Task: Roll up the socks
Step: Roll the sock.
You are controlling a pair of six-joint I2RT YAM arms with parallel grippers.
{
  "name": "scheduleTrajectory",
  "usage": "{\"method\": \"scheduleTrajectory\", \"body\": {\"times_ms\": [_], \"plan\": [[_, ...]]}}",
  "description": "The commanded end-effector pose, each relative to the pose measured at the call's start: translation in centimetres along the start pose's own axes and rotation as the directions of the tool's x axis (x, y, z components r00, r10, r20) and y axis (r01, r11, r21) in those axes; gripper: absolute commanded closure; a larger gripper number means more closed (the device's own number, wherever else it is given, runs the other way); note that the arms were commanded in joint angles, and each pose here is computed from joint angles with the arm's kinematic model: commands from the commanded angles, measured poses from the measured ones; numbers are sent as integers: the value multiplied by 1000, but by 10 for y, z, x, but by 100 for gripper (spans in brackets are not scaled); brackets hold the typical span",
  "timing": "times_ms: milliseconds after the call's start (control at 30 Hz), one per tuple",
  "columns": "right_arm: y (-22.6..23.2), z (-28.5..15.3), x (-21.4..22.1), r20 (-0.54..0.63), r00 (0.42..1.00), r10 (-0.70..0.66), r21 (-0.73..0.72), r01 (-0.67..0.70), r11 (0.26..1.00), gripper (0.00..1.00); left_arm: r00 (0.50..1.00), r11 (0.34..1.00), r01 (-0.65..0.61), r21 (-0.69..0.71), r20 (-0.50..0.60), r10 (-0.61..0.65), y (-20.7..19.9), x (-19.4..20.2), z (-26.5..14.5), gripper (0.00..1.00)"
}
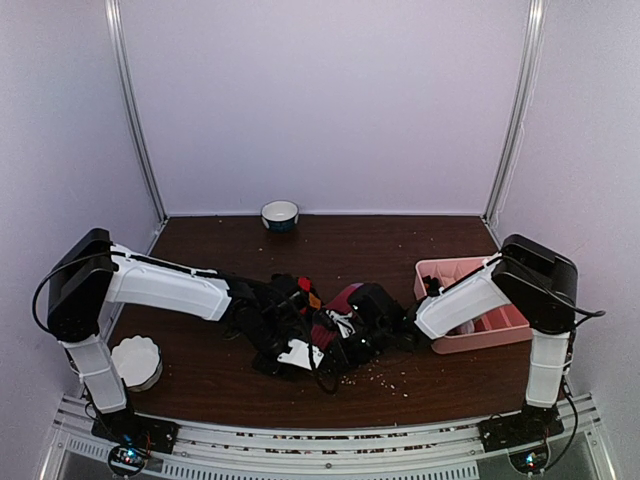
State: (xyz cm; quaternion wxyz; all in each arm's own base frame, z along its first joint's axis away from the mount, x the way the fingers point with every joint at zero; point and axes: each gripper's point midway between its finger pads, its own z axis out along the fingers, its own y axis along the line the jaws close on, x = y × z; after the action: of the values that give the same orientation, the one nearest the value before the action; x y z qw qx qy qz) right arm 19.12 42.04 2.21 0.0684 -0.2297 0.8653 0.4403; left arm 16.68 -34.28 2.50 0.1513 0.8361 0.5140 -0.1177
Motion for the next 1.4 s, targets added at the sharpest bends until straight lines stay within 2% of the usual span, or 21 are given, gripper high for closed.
{"method": "scheduleTrajectory", "body": {"times_ms": [0,133,500,800,1233,1367], "plan": [[-43,6,32,-82,992,101,134,-89,987,100,999,1000,3,-24,41,-2,7,-11,-11,61],[-42,6,31,-78,992,100,130,-89,988,100,999,1000,10,-10,39,-10,6,-11,-9,61],[-43,6,31,-78,991,106,127,-96,987,100,989,999,18,36,148,-23,0,-35,-26,60],[-42,6,31,-77,991,110,115,-101,988,100,999,999,35,-19,9,-35,17,-9,-1,60],[-39,5,30,-76,990,115,90,-108,990,100,996,998,66,2,-64,-65,17,10,15,63],[-37,4,29,-77,990,121,72,-116,991,100,993,998,71,2,-97,-70,18,16,19,69]]}}
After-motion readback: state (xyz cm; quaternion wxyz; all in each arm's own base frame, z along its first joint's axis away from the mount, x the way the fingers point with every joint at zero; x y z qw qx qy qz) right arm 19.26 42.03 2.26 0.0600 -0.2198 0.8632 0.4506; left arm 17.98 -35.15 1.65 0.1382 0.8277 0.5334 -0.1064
